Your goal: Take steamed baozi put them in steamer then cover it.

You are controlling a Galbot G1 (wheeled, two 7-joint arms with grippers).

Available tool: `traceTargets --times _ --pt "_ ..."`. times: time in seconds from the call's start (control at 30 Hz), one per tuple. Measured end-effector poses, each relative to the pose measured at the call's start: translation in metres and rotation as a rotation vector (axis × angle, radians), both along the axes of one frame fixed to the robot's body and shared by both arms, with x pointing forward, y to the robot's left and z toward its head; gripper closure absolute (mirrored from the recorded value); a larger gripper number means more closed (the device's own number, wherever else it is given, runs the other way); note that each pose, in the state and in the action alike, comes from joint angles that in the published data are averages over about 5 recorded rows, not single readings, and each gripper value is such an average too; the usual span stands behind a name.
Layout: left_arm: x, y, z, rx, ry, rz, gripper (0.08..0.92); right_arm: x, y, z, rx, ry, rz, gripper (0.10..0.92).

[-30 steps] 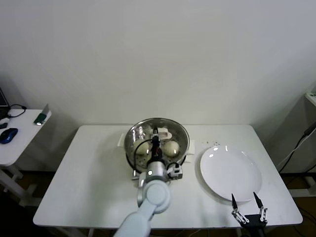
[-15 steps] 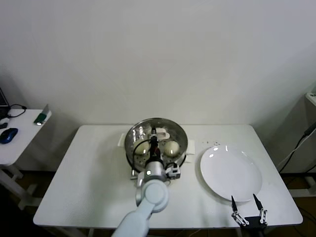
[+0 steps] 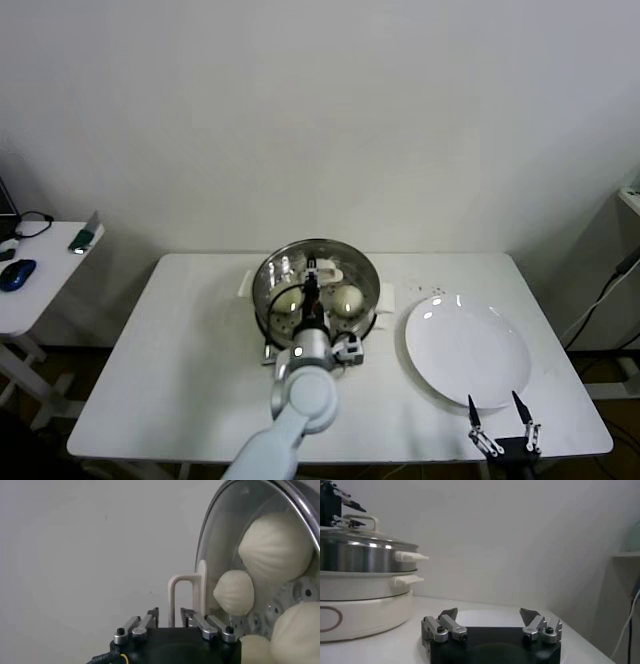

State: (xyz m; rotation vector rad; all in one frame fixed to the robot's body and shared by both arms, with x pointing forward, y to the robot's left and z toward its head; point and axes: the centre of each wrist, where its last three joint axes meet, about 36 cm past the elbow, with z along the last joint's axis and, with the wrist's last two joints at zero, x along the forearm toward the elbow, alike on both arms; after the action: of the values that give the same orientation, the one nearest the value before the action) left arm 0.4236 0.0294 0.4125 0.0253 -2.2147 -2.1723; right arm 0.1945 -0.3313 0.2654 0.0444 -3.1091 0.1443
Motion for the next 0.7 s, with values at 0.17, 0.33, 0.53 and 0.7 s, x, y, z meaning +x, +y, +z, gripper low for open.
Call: traceTargets --times 0.17,0.33,0.53,0.7 --pt "-0.009 0.002 0.008 -0.035 0.012 -0.017 0.454 0.002 0.001 0.000 0.000 0.006 0.003 0.200" --pt "-0.023 0.007 0.019 -0.078 0.016 -0.043 0.316 0.003 0.002 0.000 -0.003 0.016 0.006 0.200" --pt "-0.042 0.020 0.033 -0.150 0.007 -0.085 0.189 0.005 0.006 0.000 0.005 0.026 -0.004 0.200" --pt "-0.056 0.041 0.046 -0.273 -0.018 -0.135 0.177 0.006 0.010 0.003 0.011 0.024 -0.038 0.200"
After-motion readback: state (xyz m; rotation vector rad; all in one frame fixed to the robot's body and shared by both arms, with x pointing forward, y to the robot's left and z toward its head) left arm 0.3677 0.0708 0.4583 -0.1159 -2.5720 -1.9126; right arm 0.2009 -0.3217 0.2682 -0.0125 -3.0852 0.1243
